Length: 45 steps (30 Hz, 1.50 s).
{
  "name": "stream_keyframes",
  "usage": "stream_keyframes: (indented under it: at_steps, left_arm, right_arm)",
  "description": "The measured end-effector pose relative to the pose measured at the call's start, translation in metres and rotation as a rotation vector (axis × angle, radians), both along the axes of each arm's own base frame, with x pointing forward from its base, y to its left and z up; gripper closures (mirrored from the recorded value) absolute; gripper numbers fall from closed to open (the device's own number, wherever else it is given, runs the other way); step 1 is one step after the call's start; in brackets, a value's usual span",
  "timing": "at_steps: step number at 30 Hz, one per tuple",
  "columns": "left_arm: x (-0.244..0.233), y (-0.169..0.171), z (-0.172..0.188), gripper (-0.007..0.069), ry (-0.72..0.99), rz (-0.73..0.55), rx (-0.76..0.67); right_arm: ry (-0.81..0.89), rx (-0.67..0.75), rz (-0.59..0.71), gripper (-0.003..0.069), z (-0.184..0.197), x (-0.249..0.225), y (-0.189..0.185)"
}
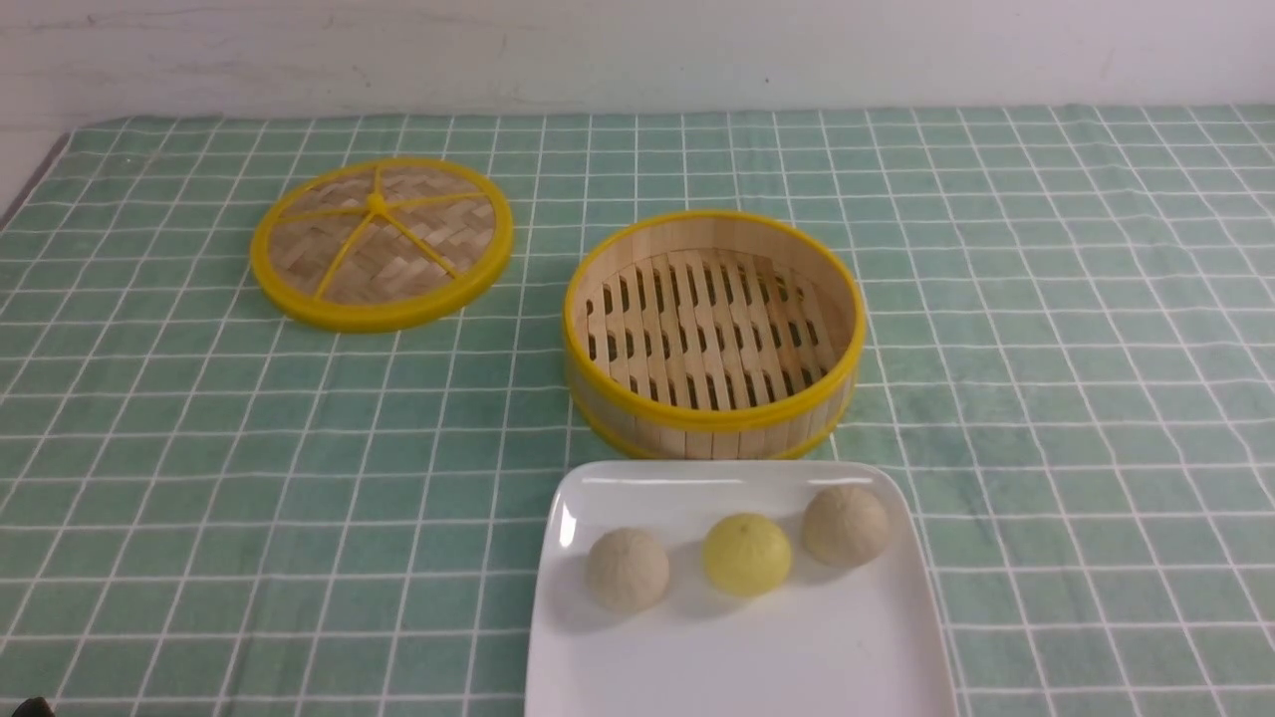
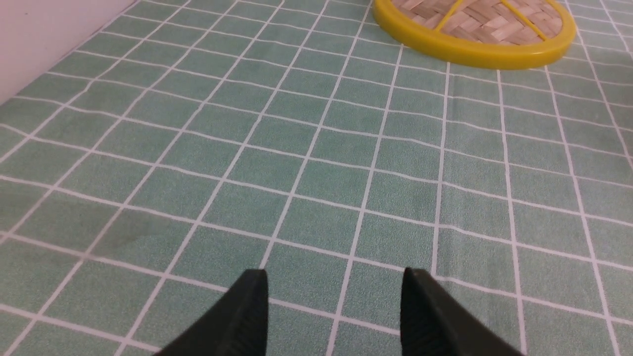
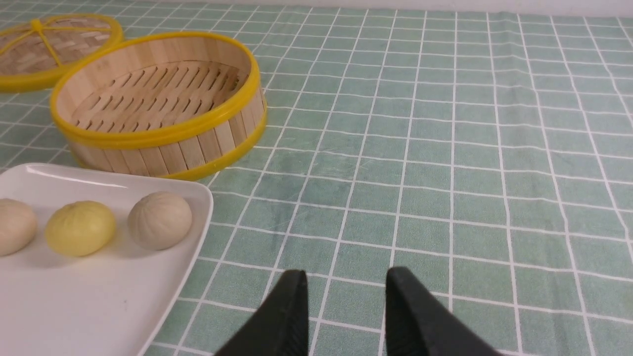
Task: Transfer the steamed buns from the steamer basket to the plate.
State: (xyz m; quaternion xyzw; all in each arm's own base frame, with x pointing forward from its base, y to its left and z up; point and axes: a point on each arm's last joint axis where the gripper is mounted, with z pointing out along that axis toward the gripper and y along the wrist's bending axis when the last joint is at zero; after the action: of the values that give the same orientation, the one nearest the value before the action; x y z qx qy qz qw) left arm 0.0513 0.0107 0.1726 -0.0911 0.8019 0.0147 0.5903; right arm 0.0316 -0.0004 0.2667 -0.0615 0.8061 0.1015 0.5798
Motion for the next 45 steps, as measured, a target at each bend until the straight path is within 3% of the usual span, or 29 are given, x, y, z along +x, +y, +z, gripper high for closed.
stream_keyframes:
  at_steps: [31,45]
  left_arm:
    - [0.0000,0.0015,0.0001,0.0239,0.002,0.003,0.044]
    - [0.0003,-0.0014,-0.0001,0.0239,-0.005,-0.009,-0.023]
  right_arm:
    - [0.000,0.000,0.000,0.0416,0.0000,0.0000,0.0000]
    - [0.000,0.000,0.000,0.0416,0.0000,0.0000,0.0000]
